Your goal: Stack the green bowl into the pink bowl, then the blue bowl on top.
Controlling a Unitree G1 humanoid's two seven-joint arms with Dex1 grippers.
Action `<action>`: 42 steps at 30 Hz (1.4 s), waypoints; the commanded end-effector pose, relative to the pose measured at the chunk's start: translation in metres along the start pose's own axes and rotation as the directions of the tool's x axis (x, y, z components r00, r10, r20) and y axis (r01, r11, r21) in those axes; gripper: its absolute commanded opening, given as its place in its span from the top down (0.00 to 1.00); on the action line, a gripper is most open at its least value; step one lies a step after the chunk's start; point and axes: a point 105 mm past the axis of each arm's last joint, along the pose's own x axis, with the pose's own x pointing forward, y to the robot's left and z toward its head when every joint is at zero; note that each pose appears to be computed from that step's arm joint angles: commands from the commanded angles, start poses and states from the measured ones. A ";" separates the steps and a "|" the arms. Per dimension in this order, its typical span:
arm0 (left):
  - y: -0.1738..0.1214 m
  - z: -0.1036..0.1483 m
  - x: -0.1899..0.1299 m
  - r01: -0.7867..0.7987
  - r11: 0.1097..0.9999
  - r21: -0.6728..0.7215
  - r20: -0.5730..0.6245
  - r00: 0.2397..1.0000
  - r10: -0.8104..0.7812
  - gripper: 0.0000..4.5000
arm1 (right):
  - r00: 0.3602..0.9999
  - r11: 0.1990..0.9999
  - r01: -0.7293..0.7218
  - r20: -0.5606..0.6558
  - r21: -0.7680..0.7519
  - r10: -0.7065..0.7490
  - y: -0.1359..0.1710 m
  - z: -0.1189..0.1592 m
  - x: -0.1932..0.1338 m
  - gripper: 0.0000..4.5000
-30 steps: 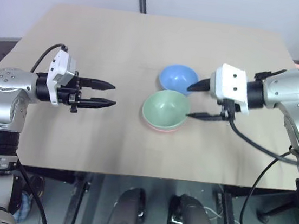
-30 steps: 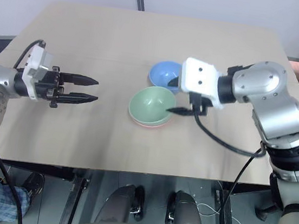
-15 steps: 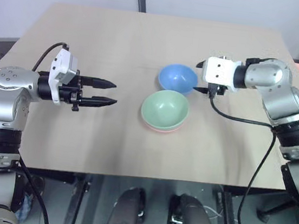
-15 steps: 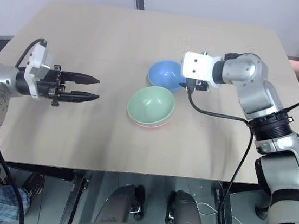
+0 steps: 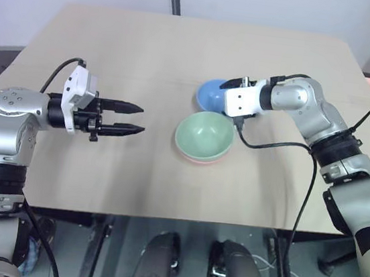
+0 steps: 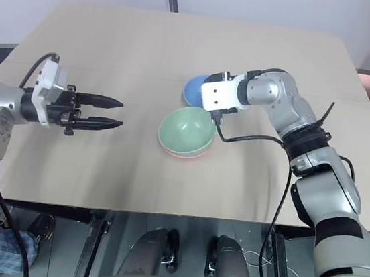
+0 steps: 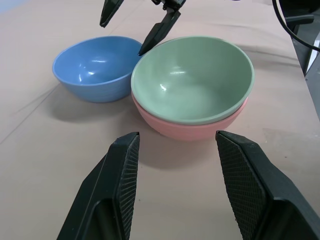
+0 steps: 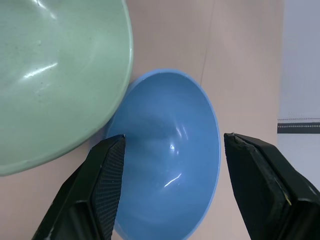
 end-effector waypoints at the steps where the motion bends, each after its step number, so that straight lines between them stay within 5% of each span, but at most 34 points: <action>1: 0.001 0.012 -0.007 -0.021 0.999 0.050 0.007 1.000 0.020 0.43 | 0.998 0.998 0.052 0.024 -0.046 -0.051 -0.023 0.010 -0.014 0.24; 16: 0.004 0.010 -0.006 -0.022 0.998 0.057 0.008 1.000 0.022 0.43 | 0.998 0.998 -0.051 -0.037 -0.037 0.050 -0.002 -0.006 -0.025 0.24; 33: 0.002 0.005 -0.008 -0.023 0.998 0.053 -0.001 1.000 0.023 0.43 | 0.992 0.994 -0.111 -0.063 -0.002 0.111 0.026 -0.016 0.006 0.24; 42: 0.003 0.007 -0.009 -0.031 0.998 0.052 0.002 1.000 0.031 0.43 | 0.992 0.994 -0.106 -0.069 -0.011 0.105 0.026 -0.021 0.009 0.99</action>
